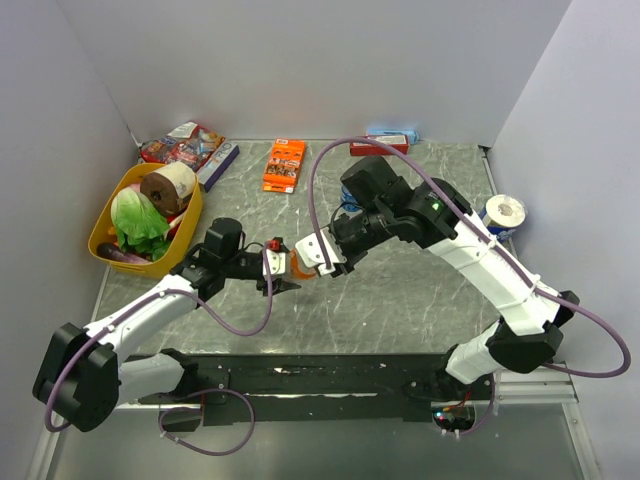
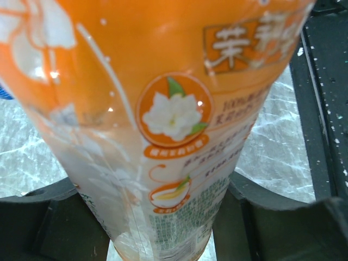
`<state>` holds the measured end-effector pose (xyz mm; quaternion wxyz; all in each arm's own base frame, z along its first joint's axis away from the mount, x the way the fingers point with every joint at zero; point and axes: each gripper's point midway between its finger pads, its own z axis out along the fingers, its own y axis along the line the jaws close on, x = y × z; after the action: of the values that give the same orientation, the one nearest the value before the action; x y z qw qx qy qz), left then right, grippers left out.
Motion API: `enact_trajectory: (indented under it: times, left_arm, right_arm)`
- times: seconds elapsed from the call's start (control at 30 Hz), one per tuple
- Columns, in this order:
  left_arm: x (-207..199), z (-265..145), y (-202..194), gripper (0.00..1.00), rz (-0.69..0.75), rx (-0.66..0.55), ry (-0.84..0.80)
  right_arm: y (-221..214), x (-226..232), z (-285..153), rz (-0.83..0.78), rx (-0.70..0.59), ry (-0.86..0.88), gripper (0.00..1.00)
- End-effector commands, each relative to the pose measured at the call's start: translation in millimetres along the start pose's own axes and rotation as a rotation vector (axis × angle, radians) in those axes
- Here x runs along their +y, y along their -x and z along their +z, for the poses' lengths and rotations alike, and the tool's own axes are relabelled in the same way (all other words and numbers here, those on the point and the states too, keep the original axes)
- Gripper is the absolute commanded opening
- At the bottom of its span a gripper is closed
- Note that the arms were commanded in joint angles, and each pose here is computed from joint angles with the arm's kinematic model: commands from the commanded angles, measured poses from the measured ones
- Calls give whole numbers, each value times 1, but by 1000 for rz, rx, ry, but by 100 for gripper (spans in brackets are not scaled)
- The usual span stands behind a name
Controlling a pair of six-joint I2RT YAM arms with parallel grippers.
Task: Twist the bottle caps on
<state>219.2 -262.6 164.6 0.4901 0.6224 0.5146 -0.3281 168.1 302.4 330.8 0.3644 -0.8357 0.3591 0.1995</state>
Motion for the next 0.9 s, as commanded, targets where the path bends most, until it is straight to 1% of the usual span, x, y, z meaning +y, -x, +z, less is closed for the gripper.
enact_trajectory:
  times: [0.0, 0.4, 0.53, 0.73, 0.87]
  left_arm:
    - [15, -3, 37, 1, 103, -85, 36]
    - [22, -5, 47, 1, 128, -156, 111]
    - [23, -7, 47, 1, 144, -161, 128]
    - [20, -7, 45, 1, 142, -158, 121]
    - [21, -7, 46, 1, 144, -163, 126]
  right_arm:
    - [0, 0, 4, -21, 2, 9, 27]
    - [-10, -6, 5, 32, 34, -31, 27]
    - [-14, -13, 4, 64, 46, -64, 27]
    - [-18, -20, 3, 62, 58, -99, 26]
    - [-21, -19, 3, 62, 72, -89, 26]
